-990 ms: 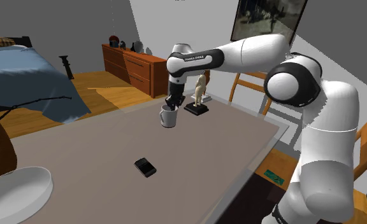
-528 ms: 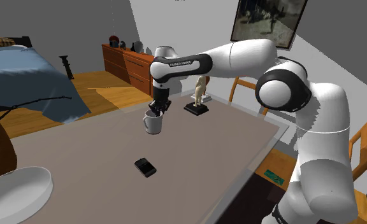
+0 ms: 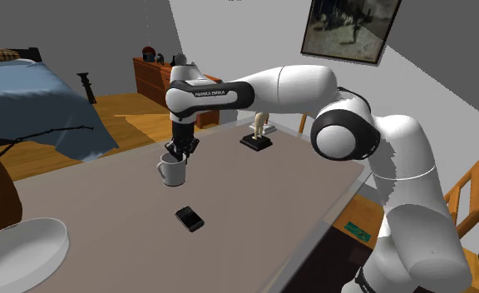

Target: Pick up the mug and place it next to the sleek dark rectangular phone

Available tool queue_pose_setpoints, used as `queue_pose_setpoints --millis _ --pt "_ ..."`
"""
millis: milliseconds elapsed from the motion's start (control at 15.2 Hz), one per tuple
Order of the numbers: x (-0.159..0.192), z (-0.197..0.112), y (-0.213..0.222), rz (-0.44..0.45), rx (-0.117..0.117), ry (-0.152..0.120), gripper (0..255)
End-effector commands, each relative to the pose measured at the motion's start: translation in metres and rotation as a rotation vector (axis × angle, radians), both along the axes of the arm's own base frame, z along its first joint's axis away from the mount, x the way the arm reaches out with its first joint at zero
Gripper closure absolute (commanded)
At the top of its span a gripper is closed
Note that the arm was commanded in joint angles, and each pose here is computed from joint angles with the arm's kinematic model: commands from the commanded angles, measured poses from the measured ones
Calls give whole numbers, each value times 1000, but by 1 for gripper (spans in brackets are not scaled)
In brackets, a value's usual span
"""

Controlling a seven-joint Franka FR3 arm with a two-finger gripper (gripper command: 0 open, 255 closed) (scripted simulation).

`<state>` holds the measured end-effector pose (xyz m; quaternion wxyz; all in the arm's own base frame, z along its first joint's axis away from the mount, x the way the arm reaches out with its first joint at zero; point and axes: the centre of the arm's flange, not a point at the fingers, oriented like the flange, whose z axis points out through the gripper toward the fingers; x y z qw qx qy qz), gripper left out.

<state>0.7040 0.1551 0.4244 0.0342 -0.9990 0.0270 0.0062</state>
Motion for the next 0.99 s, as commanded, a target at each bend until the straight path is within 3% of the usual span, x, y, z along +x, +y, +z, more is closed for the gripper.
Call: queue_pose_setpoints --millis 0,264,924 --pt "6 -4 24 -1 0 0 255" --pt "20 -11 77 -1 0 0 255" --pt "20 -64 77 -1 0 0 255"
